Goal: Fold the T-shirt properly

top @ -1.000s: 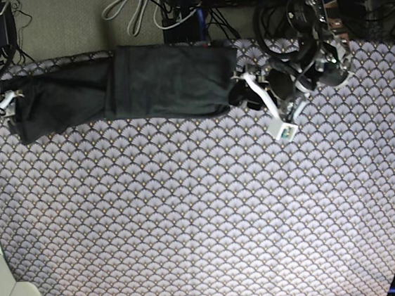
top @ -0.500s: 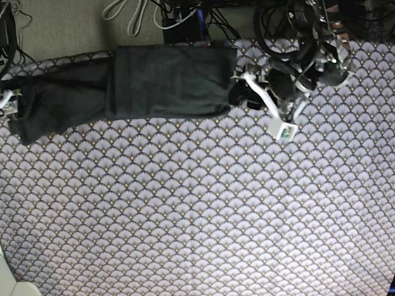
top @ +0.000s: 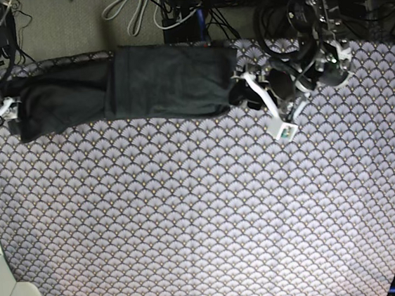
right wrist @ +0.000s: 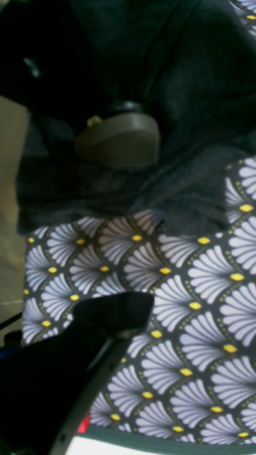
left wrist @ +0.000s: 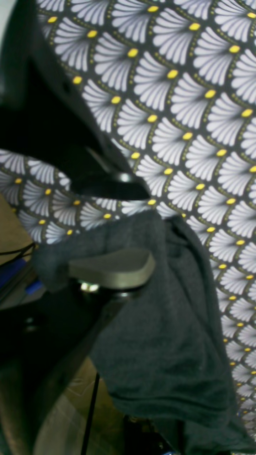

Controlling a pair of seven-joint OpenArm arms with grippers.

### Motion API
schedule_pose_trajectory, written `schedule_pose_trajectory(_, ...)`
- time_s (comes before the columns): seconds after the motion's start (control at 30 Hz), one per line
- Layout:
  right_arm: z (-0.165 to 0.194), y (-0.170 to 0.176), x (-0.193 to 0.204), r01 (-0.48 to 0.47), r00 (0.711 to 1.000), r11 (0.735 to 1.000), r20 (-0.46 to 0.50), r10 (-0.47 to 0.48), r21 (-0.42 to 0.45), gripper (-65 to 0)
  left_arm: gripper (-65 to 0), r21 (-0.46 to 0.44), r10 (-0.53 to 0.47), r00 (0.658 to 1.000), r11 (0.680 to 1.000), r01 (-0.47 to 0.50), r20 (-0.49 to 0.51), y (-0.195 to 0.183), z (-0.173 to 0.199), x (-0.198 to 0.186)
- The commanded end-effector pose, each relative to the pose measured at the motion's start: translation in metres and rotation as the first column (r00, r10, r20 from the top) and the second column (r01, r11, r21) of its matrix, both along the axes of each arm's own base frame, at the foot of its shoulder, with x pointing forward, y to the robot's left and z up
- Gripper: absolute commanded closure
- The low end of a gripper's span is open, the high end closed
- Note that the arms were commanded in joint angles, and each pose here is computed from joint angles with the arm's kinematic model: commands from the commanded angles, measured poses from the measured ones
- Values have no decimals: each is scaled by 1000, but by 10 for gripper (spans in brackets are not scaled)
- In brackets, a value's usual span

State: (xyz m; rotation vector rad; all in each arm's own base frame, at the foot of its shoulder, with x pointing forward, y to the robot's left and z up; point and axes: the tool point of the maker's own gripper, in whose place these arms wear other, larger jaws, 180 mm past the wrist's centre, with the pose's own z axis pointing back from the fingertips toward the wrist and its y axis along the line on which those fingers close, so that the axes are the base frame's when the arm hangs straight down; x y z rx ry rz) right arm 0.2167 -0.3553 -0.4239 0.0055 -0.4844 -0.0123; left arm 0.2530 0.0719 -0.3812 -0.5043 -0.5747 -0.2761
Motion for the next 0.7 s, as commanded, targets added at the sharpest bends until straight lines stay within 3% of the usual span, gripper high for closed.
schedule_pose_trajectory(0.0, 0, 0, 2, 1, 1000, 1000, -1, -1, 0, -560, -256, -19, -3, 999, 1000, 4, 41, -3, 10, 7)
schedule_pose_trajectory(0.1, -6, 4, 0, 9, 1000, 1000, -7, -9, 28, -558, -256, -19, -1, 999, 1000, 2, 41, -2, 10, 7)
schedule_pose_trajectory(0.27, -20, 17, -5, 50, 999, 985, -1, -50, 163, -557, -256, -16, -2, 999, 1000, 2, 47, -2, 12, 8)
schedule_pose_trajectory(0.67, -23, 18, -6, 51, 999, 984, -10, -50, 169, -556, -256, -13, 41, 998, 999, -40, 45, 11, 11, 10)
